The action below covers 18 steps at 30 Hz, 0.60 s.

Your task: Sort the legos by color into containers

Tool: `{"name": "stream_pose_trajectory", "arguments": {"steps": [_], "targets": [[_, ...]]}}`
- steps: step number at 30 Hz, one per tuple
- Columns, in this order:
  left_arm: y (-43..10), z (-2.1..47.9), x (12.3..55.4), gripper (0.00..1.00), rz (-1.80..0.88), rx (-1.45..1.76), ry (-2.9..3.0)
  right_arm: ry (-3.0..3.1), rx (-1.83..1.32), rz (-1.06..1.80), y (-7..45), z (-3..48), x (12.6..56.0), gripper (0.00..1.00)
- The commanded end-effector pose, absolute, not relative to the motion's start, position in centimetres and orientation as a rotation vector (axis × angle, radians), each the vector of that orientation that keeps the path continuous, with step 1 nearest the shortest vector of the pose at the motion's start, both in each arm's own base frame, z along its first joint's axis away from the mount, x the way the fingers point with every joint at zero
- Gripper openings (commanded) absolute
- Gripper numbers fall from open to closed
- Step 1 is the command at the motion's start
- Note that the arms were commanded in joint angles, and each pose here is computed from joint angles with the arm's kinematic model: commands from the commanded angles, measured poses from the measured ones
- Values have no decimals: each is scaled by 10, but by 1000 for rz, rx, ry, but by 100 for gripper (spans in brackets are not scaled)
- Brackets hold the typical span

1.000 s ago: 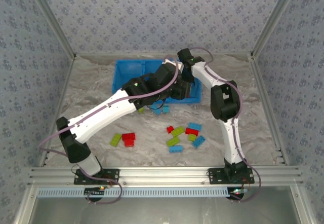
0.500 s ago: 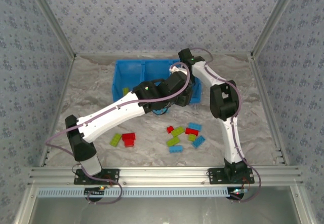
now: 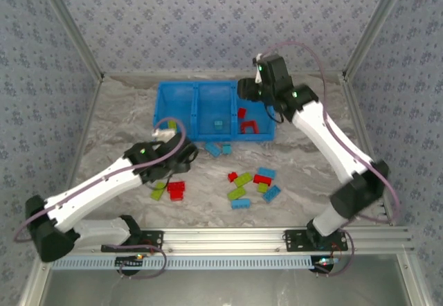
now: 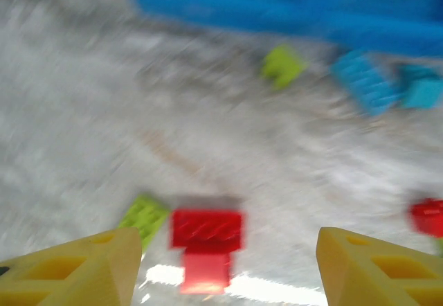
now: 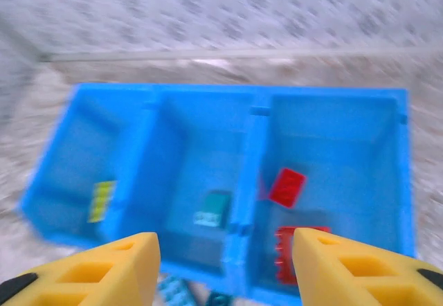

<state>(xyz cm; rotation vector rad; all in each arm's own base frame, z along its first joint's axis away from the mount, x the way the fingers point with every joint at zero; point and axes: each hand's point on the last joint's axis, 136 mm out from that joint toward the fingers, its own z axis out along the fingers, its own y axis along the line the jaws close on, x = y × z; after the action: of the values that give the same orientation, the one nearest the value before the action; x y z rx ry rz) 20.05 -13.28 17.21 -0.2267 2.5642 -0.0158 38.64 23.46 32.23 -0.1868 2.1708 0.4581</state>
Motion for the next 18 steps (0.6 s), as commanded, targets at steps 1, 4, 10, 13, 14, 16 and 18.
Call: {"name": "stream_pose_trajectory", "arguments": {"steps": [1,4,10,13,14,16,18], "targets": [[-93,143,164,69,15,-463,2629,2151,-378,513,276,296,342,58],[-77,117,147,70,4,-589,2640,2085,-570,723,319,292,282,59],[-75,77,146,79,-72,-788,2643,2037,-919,854,374,252,180,60],[-77,66,150,91,-129,-913,2636,2067,-977,839,382,232,159,60],[-76,63,150,94,-142,-955,2631,2071,-982,837,384,229,154,60],[-80,56,155,98,-219,-1047,2604,2070,-992,835,387,226,147,60],[-82,54,162,98,-279,-1131,2564,2066,-990,839,389,225,143,60]]}}
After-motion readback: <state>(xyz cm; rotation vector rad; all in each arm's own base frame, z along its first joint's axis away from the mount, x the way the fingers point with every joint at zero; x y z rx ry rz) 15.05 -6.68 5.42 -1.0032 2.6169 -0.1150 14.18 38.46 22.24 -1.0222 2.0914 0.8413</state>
